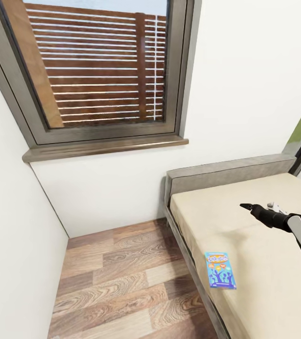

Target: Put all the toys in the child's room - the three board games (two on the bed and one on the table), the two jigsaw puzzles on the table, and the tennis ball on the table - inside the toy box on the table in the child's room.

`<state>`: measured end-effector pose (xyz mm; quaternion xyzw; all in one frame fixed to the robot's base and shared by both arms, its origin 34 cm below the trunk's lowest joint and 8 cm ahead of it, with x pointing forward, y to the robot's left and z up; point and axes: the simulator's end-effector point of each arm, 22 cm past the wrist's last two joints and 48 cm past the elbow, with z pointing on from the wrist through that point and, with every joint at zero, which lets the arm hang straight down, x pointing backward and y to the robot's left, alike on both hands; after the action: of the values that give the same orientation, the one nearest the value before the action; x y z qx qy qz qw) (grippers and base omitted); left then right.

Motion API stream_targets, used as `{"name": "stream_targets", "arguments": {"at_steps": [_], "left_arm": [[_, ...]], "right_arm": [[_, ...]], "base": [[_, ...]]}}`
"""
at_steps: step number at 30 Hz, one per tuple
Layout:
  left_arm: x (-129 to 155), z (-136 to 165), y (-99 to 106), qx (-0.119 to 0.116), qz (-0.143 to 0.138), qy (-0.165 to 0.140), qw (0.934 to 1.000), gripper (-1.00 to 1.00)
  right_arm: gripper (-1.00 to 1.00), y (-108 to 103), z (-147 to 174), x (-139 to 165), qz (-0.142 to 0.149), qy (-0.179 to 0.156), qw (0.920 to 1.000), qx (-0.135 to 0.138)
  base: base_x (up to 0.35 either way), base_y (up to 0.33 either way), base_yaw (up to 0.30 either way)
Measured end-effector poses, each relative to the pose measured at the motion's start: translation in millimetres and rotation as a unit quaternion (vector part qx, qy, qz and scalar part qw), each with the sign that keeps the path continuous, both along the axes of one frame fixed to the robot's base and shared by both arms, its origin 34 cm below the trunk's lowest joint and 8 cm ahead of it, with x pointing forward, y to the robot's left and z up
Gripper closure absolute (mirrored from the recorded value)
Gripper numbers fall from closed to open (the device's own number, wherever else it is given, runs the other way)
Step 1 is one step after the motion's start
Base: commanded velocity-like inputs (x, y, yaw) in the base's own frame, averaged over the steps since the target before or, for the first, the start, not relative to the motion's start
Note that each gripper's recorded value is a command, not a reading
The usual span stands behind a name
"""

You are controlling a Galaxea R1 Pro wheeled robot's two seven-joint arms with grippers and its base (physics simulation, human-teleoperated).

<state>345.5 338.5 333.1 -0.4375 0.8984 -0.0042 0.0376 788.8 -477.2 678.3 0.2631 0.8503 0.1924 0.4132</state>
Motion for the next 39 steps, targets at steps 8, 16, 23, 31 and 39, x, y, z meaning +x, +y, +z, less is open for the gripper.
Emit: {"name": "stream_targets", "arguments": {"at_steps": [8,16,23,31,39], "left_arm": [[0.7,0.2,-0.8,0.0,-0.001,-0.001,1.0,-1.0],[1.1,0.2,-1.3,0.0,-0.002,-0.001,1.0,-1.0],[1.3,0.3,-1.4,0.0,-0.002,-0.001,1.0,-1.0],[1.5,0.3,-1.4,0.0,-0.002,-0.001,1.0,-1.0],[1.7,0.4,-1.5,0.0,-0.004,-0.001,1.0,-1.0]], "right_arm": [[-1.0,-0.2,0.3,0.1,0.0,0.0,1.0,0.0],[-1.0,-0.7,0.6,0.1,-0.001,0.0,1.0,-0.001],[-1.0,-1.1,0.8,0.0,-0.001,-0.001,1.0,-0.001],[-1.0,-1.2,0.8,0.0,-0.001,-0.001,1.0,-0.001],[-1.0,-1.2,0.9,0.0,-0.001,-0.001,1.0,-0.001]], "base": [[0.001,0.112,-0.116],[0.0,0.076,-0.079],[0.0,0.025,-0.026],[0.0,0.008,-0.009],[0.0,0.003,-0.003]]}}
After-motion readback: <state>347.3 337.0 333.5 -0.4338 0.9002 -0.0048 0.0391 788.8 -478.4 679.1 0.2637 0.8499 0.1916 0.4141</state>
